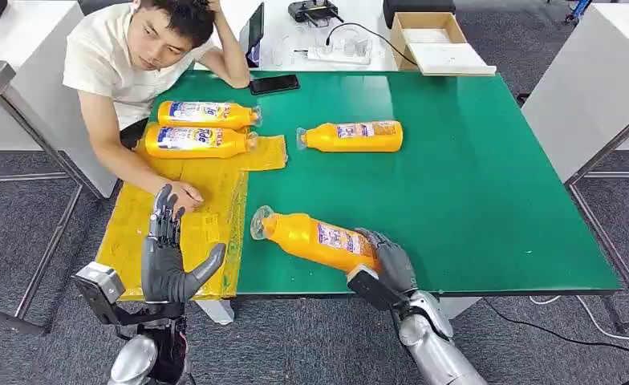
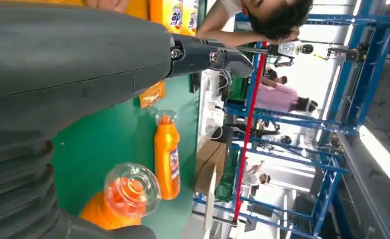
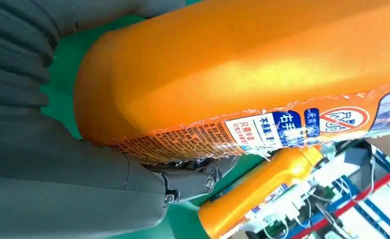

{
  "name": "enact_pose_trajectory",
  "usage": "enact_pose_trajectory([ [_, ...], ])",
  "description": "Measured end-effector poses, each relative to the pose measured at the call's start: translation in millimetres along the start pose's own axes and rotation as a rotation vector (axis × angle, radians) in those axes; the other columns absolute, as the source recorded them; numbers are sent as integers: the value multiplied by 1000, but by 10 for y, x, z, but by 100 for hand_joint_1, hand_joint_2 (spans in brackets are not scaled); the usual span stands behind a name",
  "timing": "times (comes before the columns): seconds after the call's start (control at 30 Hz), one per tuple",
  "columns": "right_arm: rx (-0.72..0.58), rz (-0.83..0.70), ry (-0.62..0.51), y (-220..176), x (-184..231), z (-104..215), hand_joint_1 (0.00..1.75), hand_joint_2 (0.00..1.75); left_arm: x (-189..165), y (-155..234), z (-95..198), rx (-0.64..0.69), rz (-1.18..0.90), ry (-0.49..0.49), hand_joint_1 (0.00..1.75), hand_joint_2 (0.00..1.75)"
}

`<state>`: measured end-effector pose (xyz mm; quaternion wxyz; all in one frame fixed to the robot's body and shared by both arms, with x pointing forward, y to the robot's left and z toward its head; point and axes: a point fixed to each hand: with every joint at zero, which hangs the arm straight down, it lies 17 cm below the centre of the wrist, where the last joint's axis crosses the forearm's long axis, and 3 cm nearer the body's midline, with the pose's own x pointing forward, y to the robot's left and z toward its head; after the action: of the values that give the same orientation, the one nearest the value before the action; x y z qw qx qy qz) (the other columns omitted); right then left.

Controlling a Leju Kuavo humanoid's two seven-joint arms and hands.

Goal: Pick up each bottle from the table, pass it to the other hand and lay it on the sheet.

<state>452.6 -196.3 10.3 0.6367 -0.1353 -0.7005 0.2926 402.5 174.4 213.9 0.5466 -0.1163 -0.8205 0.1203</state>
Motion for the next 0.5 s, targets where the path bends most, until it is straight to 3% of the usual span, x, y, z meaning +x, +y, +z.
enact_pose_trajectory([
  [0.33, -148, -199, -115, -148, 505, 129, 175, 175, 49, -97, 130, -41, 42, 5, 0, 175],
  [0.5, -119, -236, -165, -11, 778, 149, 175, 175, 79, -284, 185, -120, -5, -25, 0, 175],
])
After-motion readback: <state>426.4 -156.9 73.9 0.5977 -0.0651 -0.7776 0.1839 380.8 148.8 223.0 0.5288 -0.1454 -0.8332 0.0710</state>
